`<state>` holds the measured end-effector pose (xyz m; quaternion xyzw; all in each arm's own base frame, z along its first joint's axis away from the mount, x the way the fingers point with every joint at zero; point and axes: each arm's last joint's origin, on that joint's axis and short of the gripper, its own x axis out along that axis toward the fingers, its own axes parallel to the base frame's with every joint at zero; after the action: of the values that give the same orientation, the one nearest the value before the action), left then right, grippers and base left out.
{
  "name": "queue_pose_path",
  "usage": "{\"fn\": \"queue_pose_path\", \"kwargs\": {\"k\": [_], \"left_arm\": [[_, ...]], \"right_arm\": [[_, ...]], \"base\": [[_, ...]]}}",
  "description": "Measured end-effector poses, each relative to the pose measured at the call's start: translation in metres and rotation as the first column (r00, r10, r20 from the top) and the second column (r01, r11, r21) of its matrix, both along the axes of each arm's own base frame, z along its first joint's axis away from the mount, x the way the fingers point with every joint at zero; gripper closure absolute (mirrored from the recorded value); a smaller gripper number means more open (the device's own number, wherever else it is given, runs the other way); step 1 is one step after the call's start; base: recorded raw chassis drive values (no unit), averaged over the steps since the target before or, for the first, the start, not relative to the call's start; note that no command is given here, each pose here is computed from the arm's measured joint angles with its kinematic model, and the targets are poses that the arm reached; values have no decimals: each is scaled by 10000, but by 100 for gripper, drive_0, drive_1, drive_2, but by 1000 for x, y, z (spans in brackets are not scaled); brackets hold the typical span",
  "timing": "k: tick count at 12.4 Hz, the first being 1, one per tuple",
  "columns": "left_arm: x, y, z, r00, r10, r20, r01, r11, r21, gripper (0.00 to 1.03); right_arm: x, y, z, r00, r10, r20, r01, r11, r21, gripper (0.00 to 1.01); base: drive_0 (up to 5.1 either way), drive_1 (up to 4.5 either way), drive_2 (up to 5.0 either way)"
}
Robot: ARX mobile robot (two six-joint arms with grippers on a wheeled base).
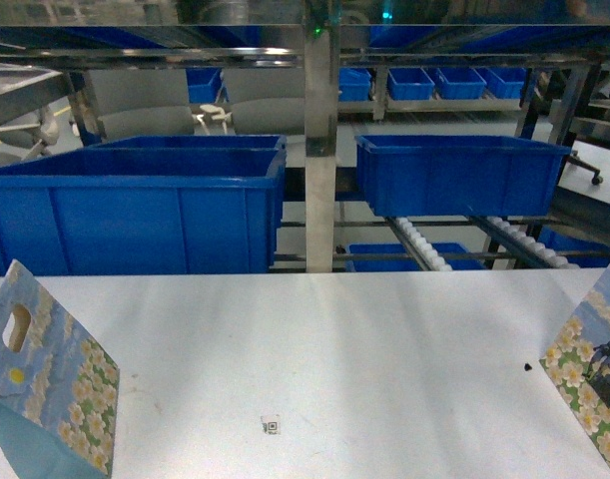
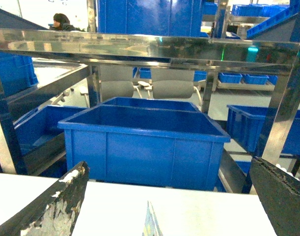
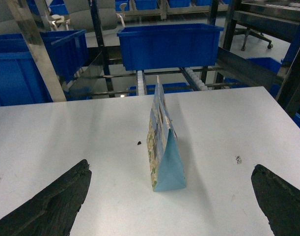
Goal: Move flower gift bag to table near conveyor
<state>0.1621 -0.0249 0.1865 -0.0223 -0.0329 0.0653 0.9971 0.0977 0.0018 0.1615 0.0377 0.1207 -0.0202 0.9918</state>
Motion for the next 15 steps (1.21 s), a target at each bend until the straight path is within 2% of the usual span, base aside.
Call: {"fn": "queue_pose_path", "kwargs": {"k": [2,3,4,6,9,10,12,13,14,15], "left_arm": [[-30,5,-1,9991,-364,-235,368,9991,195,5],[-43,8,-8,9983,-418,-402,435,9982,416,5],[-50,11,-15,9975,-372,-606,401,9980,488,5],[-52,12,-15,9976,-378,-574,407,9979,502,5],[-49,13,-10,9994,-335,-96,340,9979,545,5],[-47,14,-14,9983,-344,-475,373,9974,609,5],[-48,14,-13,9988,-336,-356,357,9975,609,5],[-47,14,-14,9981,-431,-442,458,9970,620,6],[-48,19,-16,9923,-1033,-683,1073,9925,579,18],[-50,27,-15,9945,-912,-517,937,9944,483,33]], "right_arm": [[0,0,0,10000,0,0,0,10000,0,3],[0,0,0,10000,0,4,0,10000,0,3],[0,0,0,10000,0,0,0,10000,0,3],[0,0,0,10000,0,0,0,10000,0,3],[0,0,0,10000,0,4,0,10000,0,3],[0,0,0,10000,0,4,0,10000,0,3],[0,0,0,10000,0,0,0,10000,0,3],[1,-1,0,9918,231,1254,-215,9997,-141,11],[-1,-2,6,9696,338,2422,-231,9986,-468,24],[-1,-2,7,9659,441,2550,-299,9978,-595,39]], "base": [[0,0,0],[0,0,0],[0,0,0],[0,0,0],[0,0,0],[0,0,0],[0,0,0],[0,0,0],[0,0,0],[0,0,0]]}}
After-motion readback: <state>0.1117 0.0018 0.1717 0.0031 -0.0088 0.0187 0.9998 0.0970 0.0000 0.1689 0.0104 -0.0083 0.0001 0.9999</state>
